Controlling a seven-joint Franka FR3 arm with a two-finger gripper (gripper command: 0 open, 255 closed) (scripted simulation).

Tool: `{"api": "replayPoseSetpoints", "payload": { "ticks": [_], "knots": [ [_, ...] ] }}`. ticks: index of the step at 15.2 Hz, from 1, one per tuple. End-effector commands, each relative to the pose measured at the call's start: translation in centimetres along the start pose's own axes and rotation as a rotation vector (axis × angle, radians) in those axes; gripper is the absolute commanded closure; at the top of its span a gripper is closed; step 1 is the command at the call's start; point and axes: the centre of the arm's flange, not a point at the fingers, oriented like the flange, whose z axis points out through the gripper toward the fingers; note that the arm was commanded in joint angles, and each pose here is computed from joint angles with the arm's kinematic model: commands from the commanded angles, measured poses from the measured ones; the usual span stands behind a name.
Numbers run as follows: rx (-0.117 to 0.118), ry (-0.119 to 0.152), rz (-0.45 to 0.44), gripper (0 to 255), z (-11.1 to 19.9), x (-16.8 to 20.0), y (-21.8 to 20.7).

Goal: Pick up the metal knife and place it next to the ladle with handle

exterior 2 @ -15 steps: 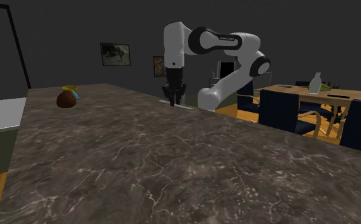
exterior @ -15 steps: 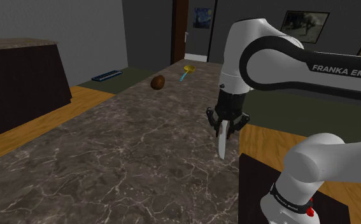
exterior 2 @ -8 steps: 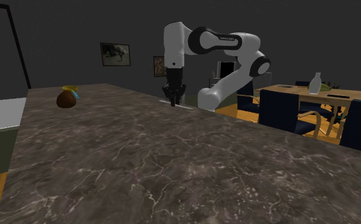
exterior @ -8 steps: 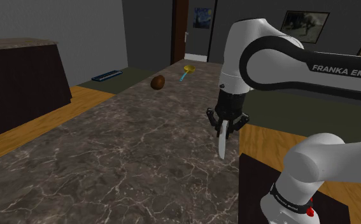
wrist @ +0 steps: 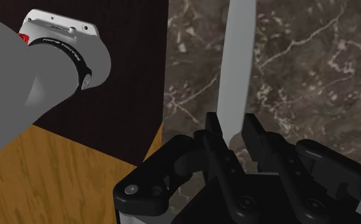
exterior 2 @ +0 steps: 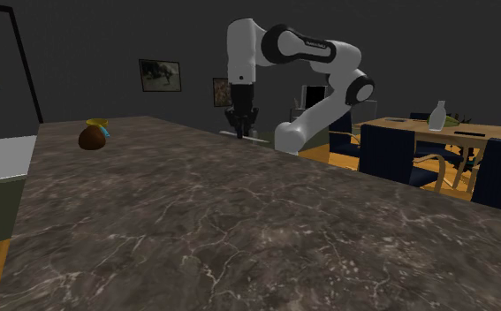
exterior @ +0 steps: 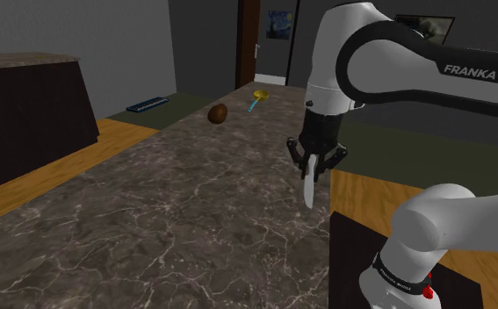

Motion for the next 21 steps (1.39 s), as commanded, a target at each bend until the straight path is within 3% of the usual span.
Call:
{"api": "replayPoseSetpoints", "payload": {
  "ticks": [1,17,21],
  "knots": [
    [0.0,0.0,0.0,255,-1.1,0.0,0.0],
    [0.0,0.0,0.0,255,-9.3,0.1,0.2],
    [0.0,0.0,0.0,255,-9.3,5.3,-0.1]
  ]
}}
